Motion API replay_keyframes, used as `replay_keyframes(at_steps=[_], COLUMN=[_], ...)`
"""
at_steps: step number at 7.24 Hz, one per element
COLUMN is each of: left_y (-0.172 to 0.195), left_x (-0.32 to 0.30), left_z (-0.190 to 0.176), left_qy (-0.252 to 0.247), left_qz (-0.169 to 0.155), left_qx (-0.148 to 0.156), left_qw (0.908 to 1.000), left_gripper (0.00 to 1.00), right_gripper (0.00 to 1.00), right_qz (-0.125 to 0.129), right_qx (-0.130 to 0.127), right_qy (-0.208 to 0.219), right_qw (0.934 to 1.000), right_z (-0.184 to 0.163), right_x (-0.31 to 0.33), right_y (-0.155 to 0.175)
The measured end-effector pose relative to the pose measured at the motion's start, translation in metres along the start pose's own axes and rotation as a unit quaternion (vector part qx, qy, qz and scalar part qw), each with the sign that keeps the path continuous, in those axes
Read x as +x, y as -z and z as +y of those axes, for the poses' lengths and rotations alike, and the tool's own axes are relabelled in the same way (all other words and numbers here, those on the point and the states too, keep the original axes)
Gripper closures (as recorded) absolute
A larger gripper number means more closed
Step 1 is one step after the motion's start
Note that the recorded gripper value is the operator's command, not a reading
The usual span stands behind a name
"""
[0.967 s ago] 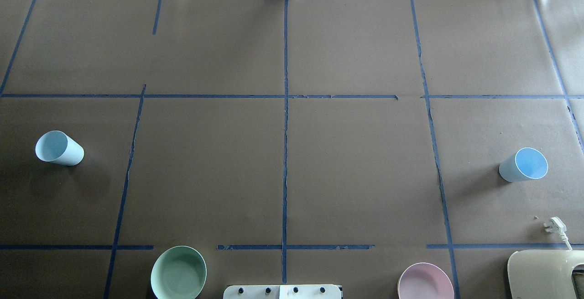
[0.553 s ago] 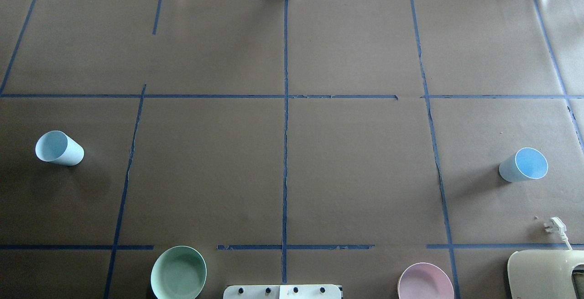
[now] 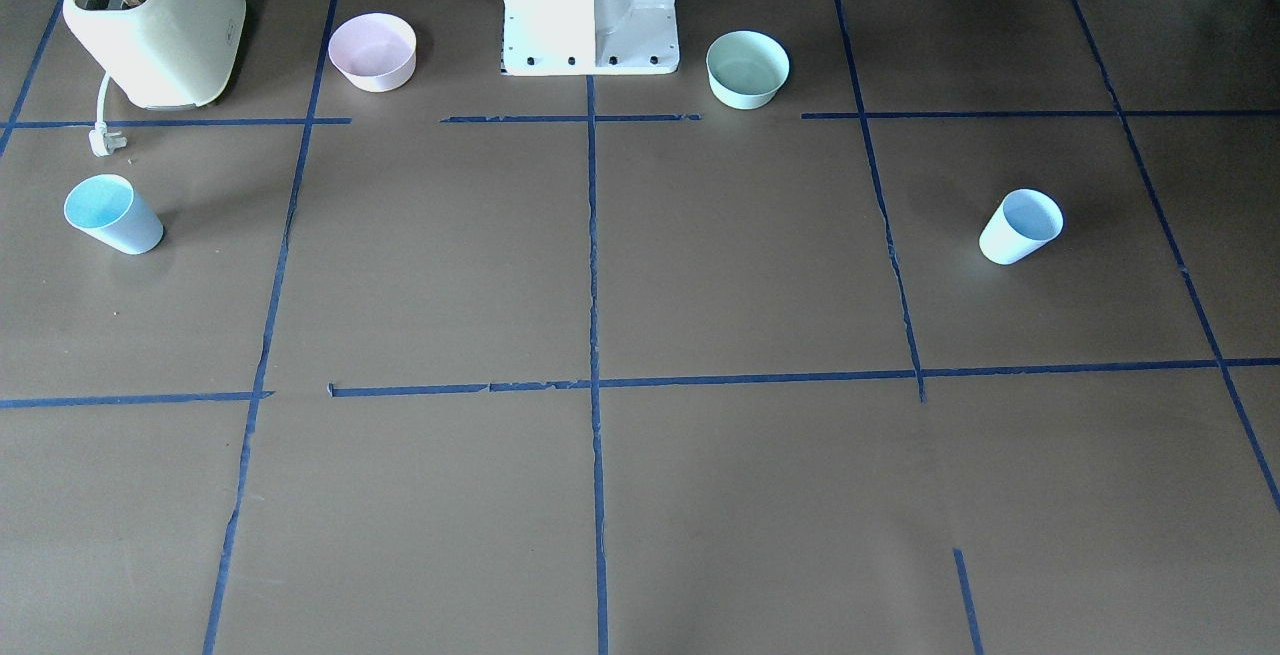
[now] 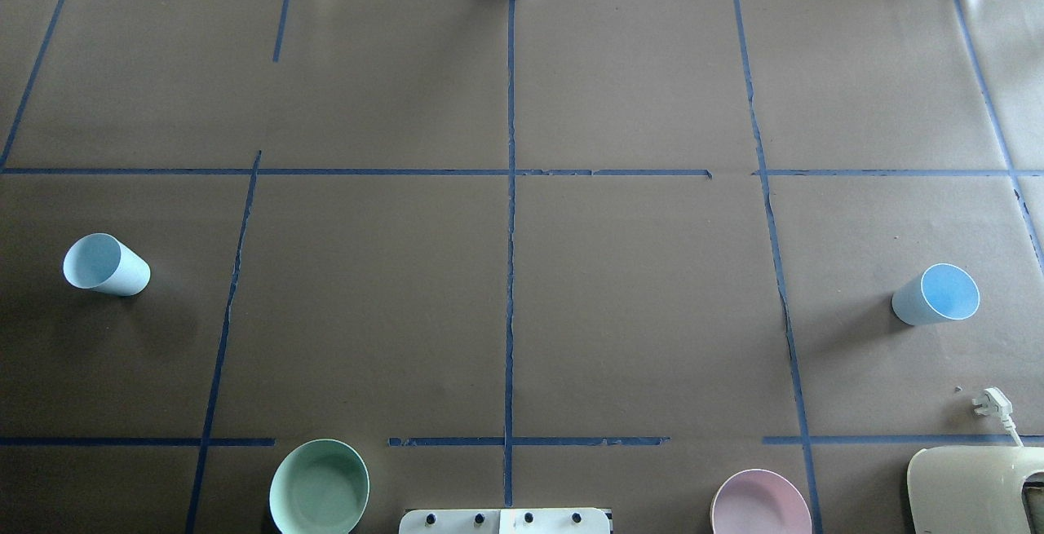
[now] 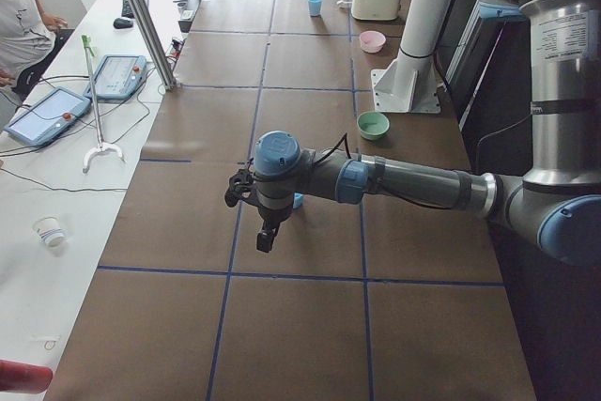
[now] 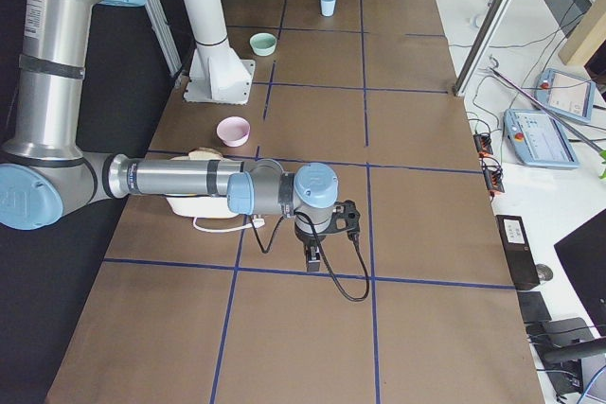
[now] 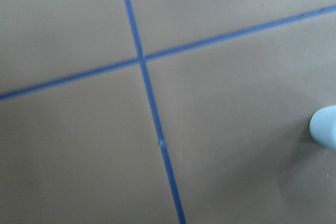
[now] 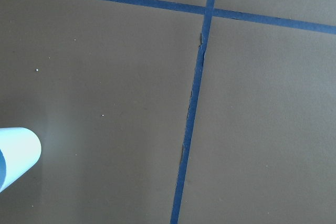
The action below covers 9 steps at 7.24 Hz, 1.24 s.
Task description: Stack blue cups with both arms
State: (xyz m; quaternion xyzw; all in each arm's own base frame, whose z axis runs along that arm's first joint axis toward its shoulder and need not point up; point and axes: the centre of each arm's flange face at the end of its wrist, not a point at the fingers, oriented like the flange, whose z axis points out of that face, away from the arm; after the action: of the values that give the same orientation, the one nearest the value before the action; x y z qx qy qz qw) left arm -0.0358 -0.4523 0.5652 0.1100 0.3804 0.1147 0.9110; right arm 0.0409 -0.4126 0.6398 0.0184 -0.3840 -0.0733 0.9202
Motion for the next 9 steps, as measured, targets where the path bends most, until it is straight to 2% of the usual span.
replay_keyframes(at_steps=[1, 3, 6, 9], left_y=[-0.007, -0.049, -0.114, -0.16], left_x=[0.019, 0.079, 0.141, 0.173], left_z=[-0.012, -0.029, -0.027, -0.015], left_qy=[0.003, 0.037, 0.088, 0.098], left_qz=[0.005, 0.014, 0.008, -0.01], left_qx=[0.003, 0.009, 0.011, 0.0], left_qw=[1.0, 0.9992, 0.996, 0.9951], left_gripper=[0.0, 0.0, 0.0, 0.0], right_gripper=[0.0, 0.0, 0.0, 0.0], right_qz=[0.0, -0.001, -0.001, -0.001], right_qx=[0.0, -0.001, -0.002, -0.003], right_qy=[0.0, 0.0, -0.001, -0.002], right_qw=[1.0, 1.0, 1.0, 1.0], right_z=[0.0, 0.0, 0.0, 0.001], right_x=[0.0, 0.0, 0.001, 0.002], right_y=[0.0, -0.001, -0.002, -0.003])
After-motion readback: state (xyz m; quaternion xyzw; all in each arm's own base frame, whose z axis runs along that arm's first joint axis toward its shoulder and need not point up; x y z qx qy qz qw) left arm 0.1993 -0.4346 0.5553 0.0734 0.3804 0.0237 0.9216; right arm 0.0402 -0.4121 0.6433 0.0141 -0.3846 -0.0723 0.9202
